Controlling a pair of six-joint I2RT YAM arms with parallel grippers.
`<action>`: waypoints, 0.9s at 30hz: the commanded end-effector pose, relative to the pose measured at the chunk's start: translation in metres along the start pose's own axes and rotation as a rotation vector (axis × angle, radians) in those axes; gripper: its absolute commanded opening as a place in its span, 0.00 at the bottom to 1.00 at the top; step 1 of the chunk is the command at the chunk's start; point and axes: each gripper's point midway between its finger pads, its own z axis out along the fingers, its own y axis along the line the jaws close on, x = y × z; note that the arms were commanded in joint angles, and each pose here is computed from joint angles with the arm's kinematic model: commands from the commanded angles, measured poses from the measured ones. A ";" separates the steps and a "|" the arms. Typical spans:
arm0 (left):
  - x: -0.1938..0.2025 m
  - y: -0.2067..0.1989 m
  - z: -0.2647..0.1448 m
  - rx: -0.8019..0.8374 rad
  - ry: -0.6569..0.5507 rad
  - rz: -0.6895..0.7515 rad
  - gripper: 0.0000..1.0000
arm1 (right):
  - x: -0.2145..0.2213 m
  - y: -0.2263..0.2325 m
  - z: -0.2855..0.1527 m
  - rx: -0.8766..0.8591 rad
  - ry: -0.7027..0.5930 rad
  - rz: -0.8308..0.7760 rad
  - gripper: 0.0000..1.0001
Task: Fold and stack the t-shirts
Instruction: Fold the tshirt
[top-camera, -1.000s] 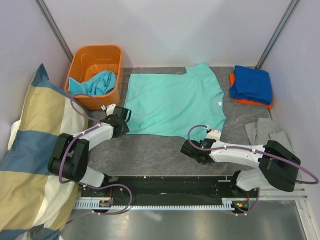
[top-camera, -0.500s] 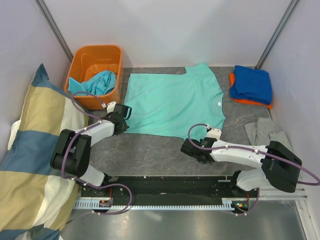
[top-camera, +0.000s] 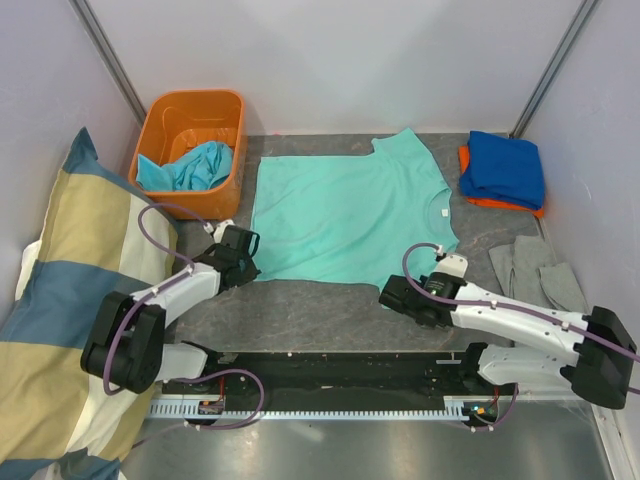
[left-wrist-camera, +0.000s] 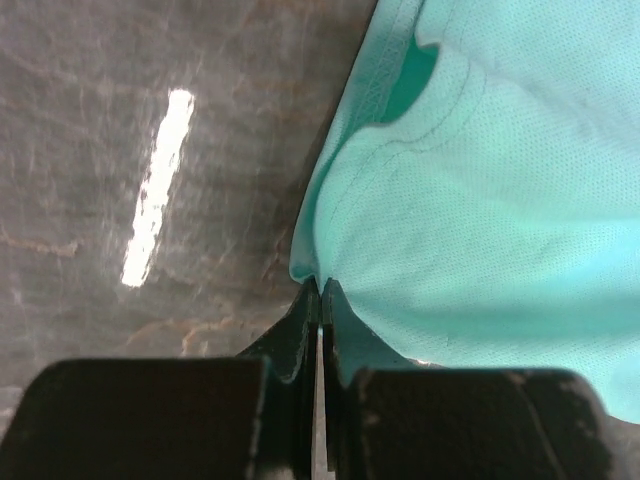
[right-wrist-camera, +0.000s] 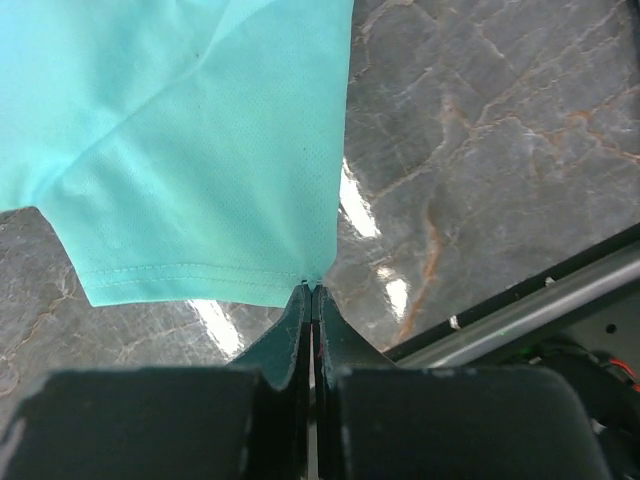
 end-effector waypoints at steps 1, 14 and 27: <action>0.015 0.005 -0.013 0.013 0.039 -0.040 0.02 | -0.007 -0.020 -0.016 0.023 0.015 0.024 0.00; 0.015 0.017 -0.037 0.010 0.017 -0.054 0.02 | -0.030 -0.039 -0.034 0.016 -0.035 0.099 0.00; -0.031 -0.011 -0.054 0.072 -0.094 -0.070 0.02 | -0.092 -0.014 -0.060 -0.063 -0.243 0.154 0.00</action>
